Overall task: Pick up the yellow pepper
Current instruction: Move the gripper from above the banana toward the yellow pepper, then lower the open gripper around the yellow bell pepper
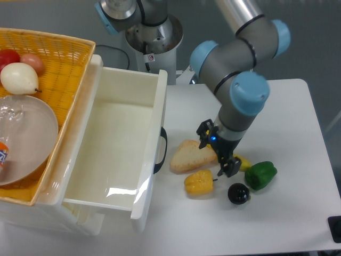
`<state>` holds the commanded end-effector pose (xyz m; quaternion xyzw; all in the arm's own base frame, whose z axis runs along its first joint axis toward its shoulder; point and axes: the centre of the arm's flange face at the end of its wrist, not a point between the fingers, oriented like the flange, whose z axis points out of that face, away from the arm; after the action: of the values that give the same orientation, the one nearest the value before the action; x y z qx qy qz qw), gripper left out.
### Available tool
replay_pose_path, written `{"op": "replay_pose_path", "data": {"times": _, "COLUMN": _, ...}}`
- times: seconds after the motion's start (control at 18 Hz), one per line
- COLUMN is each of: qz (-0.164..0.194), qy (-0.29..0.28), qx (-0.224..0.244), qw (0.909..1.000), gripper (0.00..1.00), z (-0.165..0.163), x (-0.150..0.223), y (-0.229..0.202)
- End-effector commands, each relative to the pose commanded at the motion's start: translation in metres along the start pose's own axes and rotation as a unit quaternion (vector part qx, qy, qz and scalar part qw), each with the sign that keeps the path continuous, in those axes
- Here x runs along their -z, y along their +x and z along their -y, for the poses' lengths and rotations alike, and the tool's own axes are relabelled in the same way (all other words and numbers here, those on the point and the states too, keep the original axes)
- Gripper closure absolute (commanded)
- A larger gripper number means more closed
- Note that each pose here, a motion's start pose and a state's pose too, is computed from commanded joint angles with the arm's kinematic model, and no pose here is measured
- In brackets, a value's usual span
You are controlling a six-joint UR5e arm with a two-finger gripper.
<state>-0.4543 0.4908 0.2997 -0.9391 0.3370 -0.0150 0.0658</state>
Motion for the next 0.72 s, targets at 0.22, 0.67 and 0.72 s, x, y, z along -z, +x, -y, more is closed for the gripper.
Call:
{"op": "replay_pose_path", "data": {"times": 0.22, "qz": 0.003, "qy": -0.012, "qx": -0.002, "qw": 0.9999, "gripper": 0.0, "z": -0.001, "x": -0.003, "y": -0.003}}
{"op": "replay_pose_path", "data": {"times": 0.67, "qz": -0.013, "qy": -0.054, "qx": -0.015, "qw": 0.9983, "gripper": 0.0, "z": 0.015, "x": -0.04, "y": -0.004}}
{"op": "replay_pose_path", "data": {"times": 0.72, "qz": -0.013, "qy": -0.054, "qx": -0.015, "qw": 0.9983, "gripper": 0.0, "z": 0.014, "x": -0.043, "y": -0.004}}
